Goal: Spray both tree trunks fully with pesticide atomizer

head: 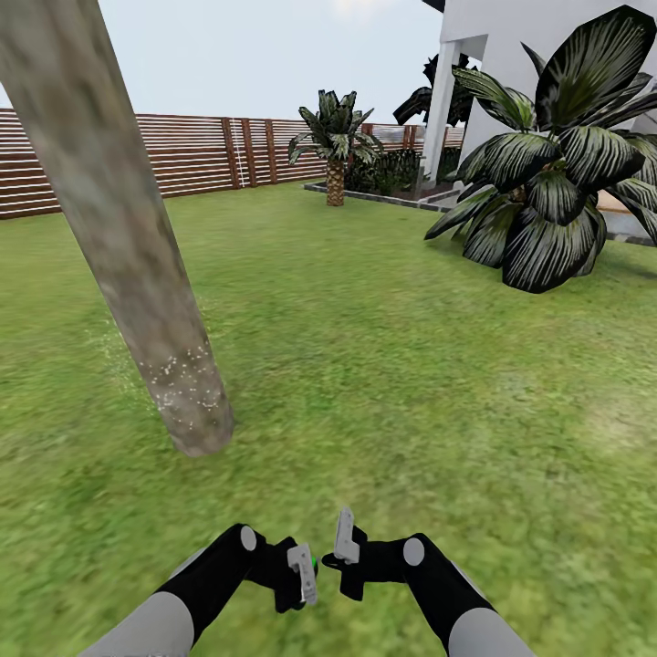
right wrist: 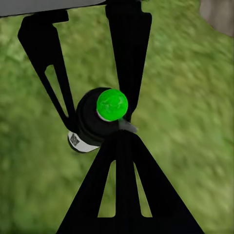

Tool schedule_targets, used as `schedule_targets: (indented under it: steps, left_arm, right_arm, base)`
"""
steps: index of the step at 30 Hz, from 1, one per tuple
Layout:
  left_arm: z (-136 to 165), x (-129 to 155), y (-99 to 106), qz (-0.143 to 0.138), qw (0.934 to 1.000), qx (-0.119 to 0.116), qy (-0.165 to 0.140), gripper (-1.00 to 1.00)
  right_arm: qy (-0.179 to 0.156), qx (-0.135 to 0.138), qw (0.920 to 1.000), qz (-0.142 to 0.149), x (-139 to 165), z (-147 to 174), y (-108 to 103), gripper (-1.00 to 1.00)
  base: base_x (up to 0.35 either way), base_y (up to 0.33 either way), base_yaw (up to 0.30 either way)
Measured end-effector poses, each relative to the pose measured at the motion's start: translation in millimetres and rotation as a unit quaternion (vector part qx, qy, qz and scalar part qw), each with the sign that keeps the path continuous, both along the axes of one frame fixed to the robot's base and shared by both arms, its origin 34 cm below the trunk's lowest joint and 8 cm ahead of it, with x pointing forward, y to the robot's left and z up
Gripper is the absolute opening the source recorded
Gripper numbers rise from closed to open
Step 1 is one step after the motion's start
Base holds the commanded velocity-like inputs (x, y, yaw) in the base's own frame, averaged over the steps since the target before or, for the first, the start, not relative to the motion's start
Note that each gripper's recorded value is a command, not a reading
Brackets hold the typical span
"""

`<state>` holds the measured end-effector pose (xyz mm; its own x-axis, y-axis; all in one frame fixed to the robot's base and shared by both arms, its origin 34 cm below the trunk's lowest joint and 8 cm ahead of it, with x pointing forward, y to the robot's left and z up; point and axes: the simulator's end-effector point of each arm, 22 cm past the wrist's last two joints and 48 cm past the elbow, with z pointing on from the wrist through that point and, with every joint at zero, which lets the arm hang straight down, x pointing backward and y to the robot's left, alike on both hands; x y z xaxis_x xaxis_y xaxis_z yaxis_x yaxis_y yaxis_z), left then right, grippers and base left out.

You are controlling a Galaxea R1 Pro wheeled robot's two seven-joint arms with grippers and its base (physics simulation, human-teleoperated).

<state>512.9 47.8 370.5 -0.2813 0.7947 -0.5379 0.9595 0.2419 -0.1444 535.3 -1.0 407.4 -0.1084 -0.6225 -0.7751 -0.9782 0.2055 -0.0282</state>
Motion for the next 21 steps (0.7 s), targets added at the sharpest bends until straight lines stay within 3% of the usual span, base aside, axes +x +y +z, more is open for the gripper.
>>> schedule_targets:
  steps: [21]
  left_arm:
    - [2.6,-1.8,-9.8,-0.002,1.0,-0.007,0.001,-1.0]
  right_arm:
    - [0.0,0.0,1.0,0.0,0.0,0.0,0.0,-1.0]
  base:
    - [0.0,0.0,0.0]
